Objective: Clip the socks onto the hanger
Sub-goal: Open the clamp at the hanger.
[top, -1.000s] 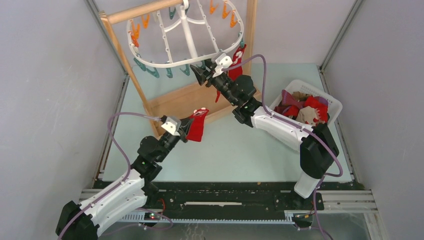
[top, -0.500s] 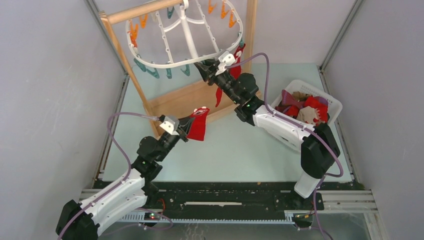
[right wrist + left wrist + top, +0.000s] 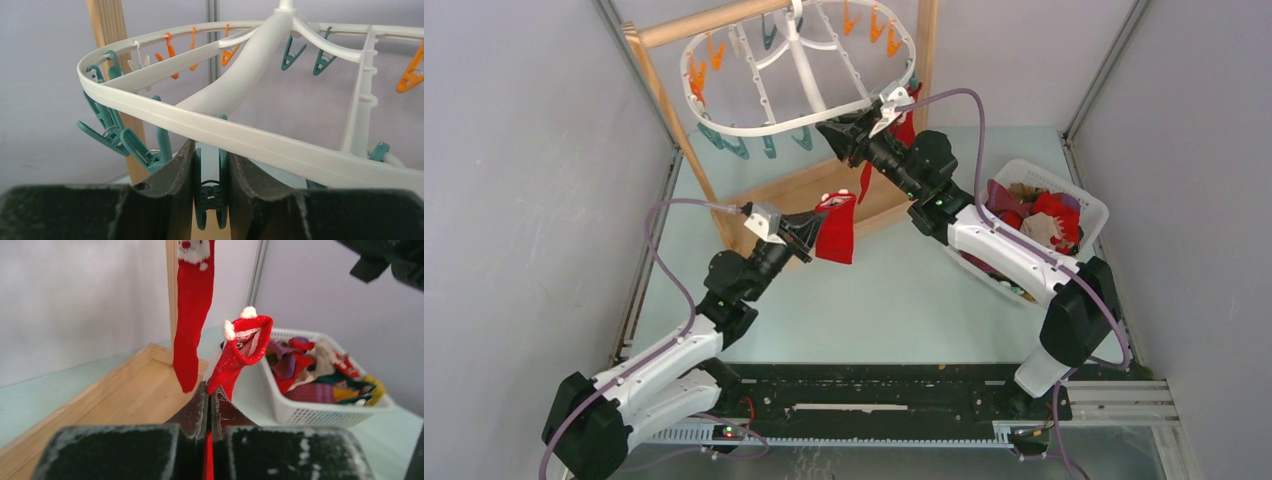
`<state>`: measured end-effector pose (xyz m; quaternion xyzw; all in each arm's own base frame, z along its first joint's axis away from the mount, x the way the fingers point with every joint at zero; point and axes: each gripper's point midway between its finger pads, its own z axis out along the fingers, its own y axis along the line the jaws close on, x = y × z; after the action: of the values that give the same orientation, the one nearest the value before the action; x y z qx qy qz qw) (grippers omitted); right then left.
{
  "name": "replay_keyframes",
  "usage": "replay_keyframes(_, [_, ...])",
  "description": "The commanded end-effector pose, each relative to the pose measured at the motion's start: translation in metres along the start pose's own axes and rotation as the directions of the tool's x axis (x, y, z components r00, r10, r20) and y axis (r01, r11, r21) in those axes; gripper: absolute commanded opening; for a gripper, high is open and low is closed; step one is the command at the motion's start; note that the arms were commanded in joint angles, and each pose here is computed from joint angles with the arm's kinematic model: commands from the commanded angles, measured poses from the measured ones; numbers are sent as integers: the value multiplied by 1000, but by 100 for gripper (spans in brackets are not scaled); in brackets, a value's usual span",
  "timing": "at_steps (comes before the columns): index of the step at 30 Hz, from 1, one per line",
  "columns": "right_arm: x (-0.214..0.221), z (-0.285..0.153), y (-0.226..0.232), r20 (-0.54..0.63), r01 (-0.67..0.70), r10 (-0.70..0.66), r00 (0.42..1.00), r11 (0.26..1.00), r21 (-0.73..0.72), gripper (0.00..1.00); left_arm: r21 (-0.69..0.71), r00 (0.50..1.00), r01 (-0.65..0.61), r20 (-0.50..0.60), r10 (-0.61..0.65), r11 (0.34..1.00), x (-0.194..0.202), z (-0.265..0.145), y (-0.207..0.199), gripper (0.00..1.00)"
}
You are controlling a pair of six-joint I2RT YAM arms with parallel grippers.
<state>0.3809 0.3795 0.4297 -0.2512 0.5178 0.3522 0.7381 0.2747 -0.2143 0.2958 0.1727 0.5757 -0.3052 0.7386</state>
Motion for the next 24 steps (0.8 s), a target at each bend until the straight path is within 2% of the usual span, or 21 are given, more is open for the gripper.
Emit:
replay_keyframes(1, [-35, -7, 19, -8, -161, 161, 987, 985, -56, 4, 34, 980, 158, 121, -161, 987, -51, 19, -9, 0])
replay_keyframes(5, [-35, -8, 23, -56, -267, 264, 963, 962, -60, 3, 58, 963, 235, 119, -240, 970, -56, 24, -14, 0])
replay_keyframes(14, [-38, -5, 24, -86, -345, 340, 937, 937, -52, 1, 64, 917, 372, 132, -377, 926, -59, 30, 0, 0])
replay_keyframes(24, [-36, -10, 30, -117, -384, 374, 920, 920, -74, 0, 135, 893, 416, 125, -432, 899, -61, 38, 3, 0])
